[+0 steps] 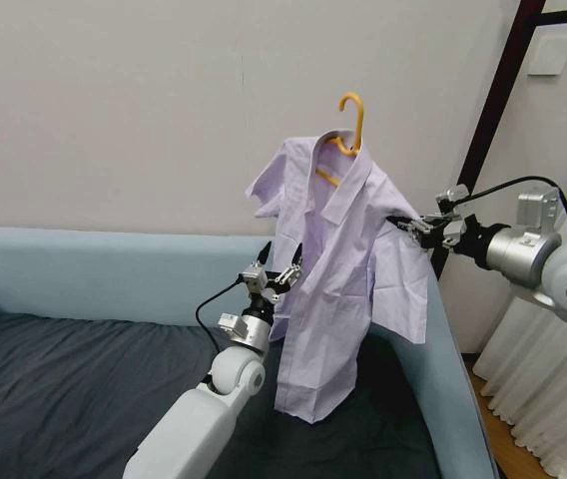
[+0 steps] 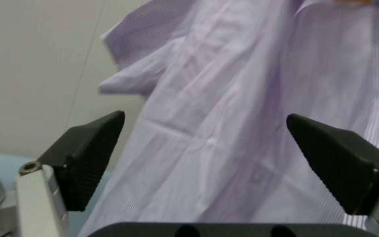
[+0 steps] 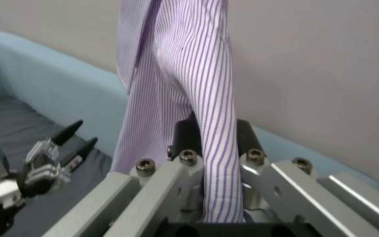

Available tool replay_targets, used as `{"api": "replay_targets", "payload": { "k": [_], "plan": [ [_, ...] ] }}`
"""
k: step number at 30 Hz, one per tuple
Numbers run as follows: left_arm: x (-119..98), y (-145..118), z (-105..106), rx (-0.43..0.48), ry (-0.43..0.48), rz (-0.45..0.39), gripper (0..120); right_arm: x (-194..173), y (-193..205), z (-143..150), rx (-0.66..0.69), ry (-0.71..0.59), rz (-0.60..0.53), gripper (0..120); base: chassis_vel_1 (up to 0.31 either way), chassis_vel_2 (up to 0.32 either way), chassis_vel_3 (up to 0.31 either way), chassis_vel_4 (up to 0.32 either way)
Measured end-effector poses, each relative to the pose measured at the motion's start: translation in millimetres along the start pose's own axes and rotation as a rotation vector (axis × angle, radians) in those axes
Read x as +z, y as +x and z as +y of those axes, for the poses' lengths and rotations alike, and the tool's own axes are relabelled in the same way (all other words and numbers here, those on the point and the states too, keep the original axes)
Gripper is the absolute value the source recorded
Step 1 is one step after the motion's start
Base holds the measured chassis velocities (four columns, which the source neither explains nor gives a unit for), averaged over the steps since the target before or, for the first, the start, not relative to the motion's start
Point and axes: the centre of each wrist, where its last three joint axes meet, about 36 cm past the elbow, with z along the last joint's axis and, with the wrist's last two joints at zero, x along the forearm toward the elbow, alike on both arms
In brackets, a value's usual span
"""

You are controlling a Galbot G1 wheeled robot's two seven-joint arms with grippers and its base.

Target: Pick up the clothes from the sofa and hang them on the clothes hanger.

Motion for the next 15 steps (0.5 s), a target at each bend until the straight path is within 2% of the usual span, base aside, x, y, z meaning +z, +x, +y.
{"api": "replay_targets", "payload": {
  "k": [4, 9, 15],
  "plan": [
    [11.4, 25.2, 4.6, -0.036, -0.008, 0.04, 100, -16.8, 8.3, 8.9, 0.046, -0.036, 0.035, 1, 0.0, 0.0, 0.0, 0.0],
    [11.2, 40.4, 7.8, -0.092, -0.024, 0.046, 100, -28.3, 14.7, 10.2, 0.084, -0.05, 0.021, 1, 0.0, 0.0, 0.0, 0.0],
    [7.6, 58.2, 17.2, -0.114, -0.045, 0.056, 100, -40.2, 27.4, 5.5, 0.134, -0.039, 0.016, 1, 0.0, 0.0, 0.0, 0.0]
  ]
}}
